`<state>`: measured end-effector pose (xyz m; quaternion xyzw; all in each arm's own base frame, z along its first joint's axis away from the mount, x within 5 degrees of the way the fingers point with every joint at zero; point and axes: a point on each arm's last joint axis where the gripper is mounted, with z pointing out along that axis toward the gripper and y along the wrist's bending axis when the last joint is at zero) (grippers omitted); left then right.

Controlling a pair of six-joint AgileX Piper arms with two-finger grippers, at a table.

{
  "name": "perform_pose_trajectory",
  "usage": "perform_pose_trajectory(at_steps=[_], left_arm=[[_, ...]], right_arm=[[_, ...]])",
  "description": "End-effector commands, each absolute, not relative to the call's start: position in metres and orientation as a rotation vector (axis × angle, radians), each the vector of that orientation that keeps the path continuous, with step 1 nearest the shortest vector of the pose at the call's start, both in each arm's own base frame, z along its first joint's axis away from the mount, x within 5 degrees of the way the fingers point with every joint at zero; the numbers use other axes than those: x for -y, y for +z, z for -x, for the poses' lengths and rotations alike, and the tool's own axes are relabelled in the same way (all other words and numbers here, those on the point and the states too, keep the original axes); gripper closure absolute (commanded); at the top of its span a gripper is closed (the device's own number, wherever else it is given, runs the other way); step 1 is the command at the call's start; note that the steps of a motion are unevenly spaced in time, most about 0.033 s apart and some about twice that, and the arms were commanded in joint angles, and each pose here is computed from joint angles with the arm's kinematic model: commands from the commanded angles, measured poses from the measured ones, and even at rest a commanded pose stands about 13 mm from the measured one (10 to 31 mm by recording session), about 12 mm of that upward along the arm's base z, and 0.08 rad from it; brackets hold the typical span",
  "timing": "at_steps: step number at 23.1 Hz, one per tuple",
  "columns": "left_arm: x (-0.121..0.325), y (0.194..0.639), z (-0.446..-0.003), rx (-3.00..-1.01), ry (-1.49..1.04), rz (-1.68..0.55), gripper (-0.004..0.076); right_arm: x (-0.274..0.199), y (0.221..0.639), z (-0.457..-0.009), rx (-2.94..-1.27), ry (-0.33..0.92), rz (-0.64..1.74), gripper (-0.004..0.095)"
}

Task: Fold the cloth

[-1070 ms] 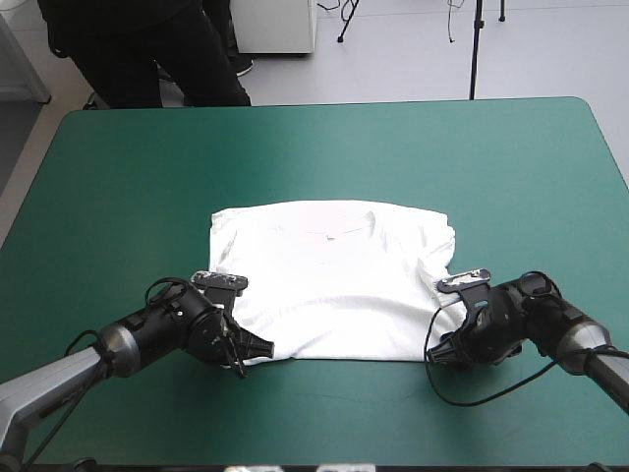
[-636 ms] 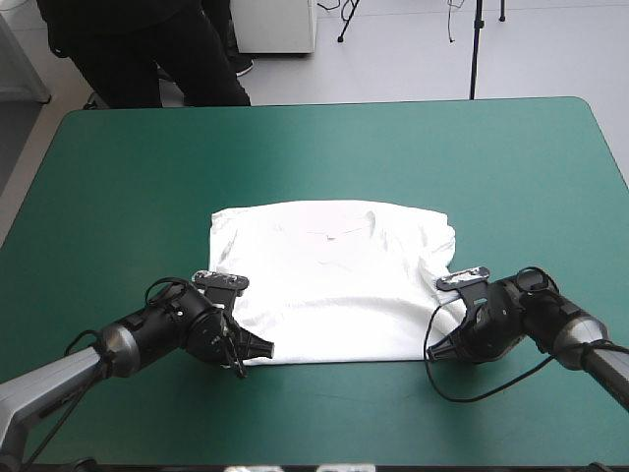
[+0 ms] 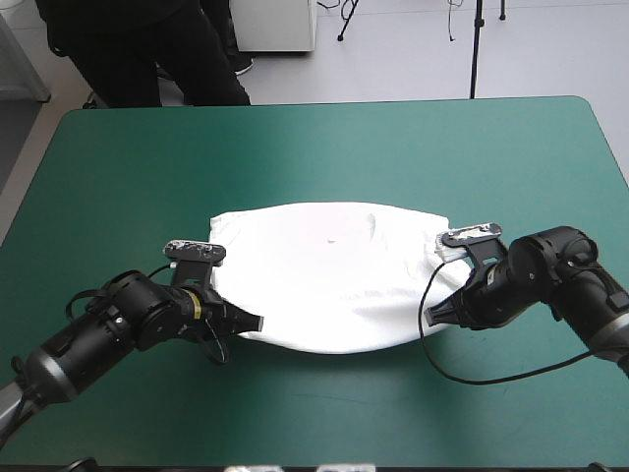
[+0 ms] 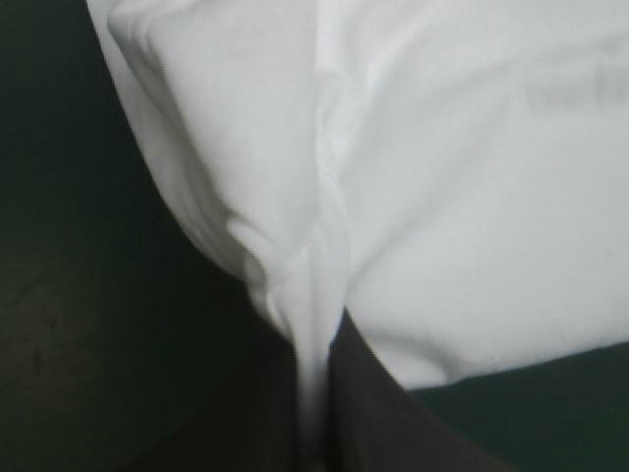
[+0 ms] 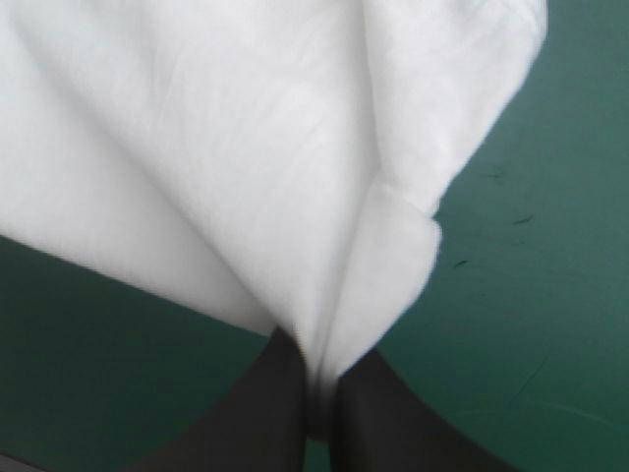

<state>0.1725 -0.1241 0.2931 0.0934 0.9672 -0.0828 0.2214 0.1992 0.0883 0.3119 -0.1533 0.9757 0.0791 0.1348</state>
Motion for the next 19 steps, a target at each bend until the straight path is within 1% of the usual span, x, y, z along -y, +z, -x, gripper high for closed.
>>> perform_pose_trajectory(at_steps=[1, 3, 5, 7, 11, 15, 19], left_arm=[[0.12, 0.321, -0.171, -2.555, -0.277, -0.228, 0.0733], [0.117, 0.329, -0.177, -2.5, -0.224, -0.198, 0.0733], [0.114, 0.335, -0.182, -2.427, -0.188, -0.17, 0.0733], [0.113, 0.34, -0.19, -2.333, -0.167, -0.136, 0.0733], [0.117, 0.344, -0.214, -2.161, -0.086, -0.117, 0.0733], [0.119, 0.338, -0.238, -2.137, -0.074, -0.09, 0.0733], [0.12, 0.328, -0.267, -2.132, -0.096, -0.065, 0.0733]], right_arm=[[-0.089, 0.342, -0.198, -2.727, 0.265, 0.436, 0.0925], [-0.088, 0.355, -0.205, -2.645, 0.236, 0.419, 0.0925], [-0.085, 0.362, -0.214, -2.563, 0.172, 0.378, 0.0925], [-0.084, 0.364, -0.225, -2.486, 0.116, 0.364, 0.0925], [-0.088, 0.36, -0.249, -2.37, 0.056, 0.353, 0.0925], [-0.091, 0.353, -0.268, -2.312, 0.039, 0.337, 0.0925], [-0.091, 0.34, -0.288, -2.298, 0.037, 0.312, 0.0925]])
